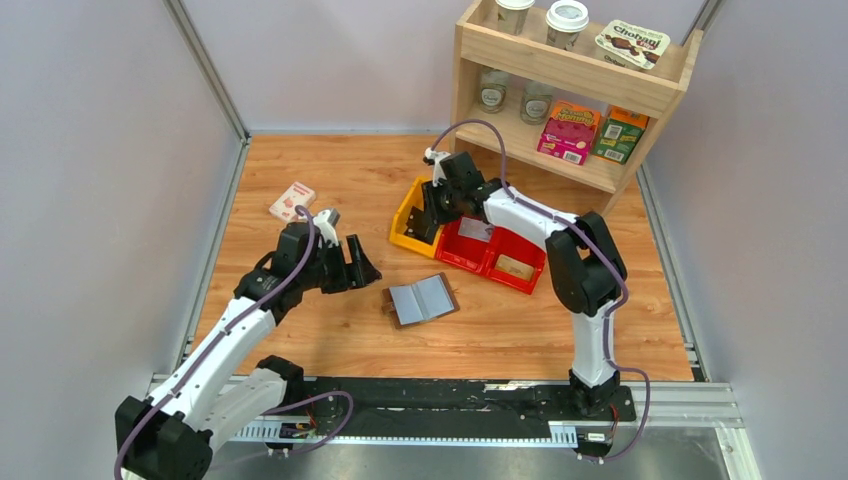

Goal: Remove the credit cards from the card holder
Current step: Place the credit card in the storage box.

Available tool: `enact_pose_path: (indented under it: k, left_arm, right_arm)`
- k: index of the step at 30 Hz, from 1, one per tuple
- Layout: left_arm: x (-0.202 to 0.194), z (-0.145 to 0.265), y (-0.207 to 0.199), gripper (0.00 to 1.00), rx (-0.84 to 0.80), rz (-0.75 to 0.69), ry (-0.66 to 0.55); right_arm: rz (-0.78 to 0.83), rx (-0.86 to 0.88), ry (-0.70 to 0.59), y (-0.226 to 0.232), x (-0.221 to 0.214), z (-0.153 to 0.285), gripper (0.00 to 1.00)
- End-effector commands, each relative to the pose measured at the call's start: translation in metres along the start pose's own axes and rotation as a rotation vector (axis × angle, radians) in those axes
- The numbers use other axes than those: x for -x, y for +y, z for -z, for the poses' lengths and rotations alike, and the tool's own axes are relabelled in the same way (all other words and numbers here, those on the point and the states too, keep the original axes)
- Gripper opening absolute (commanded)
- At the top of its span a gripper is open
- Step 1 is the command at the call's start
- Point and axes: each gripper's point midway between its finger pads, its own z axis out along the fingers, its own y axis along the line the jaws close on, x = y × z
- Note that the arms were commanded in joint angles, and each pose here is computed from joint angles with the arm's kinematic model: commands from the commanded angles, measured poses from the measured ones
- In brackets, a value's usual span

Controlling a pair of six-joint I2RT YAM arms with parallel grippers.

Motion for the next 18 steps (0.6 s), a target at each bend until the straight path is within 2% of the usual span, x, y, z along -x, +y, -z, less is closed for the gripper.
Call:
enact_pose_path:
  k: [1,5,9,13,18]
  left_arm:
    - [0.011,0.002,-0.016,0.8,-0.06,-0.029,-0.014]
    - [0.009,-0.002,-0.02,0.8,-0.086,-0.018,0.009]
    - [0.009,-0.005,-0.028,0.78,-0.122,-0.004,0.025]
    - [0.007,-0.01,-0.04,0.69,-0.165,0.001,0.047]
    - [-0.002,-0.02,-0.053,0.53,-0.2,-0.025,0.095]
  right_arm:
    - [0.058,-0.16,-0.115,-0.014,0.035,0.032,0.38]
    - [0.093,-0.242,-0.192,-0.008,0.048,0.062,0.46]
    - [0.07,-0.187,-0.218,0.016,0.039,0.084,0.51]
    - [-0.013,-0.146,-0.202,0.033,0.012,0.098,0.52]
    - [-0.083,-0.127,-0.134,0.051,-0.042,0.101,0.54]
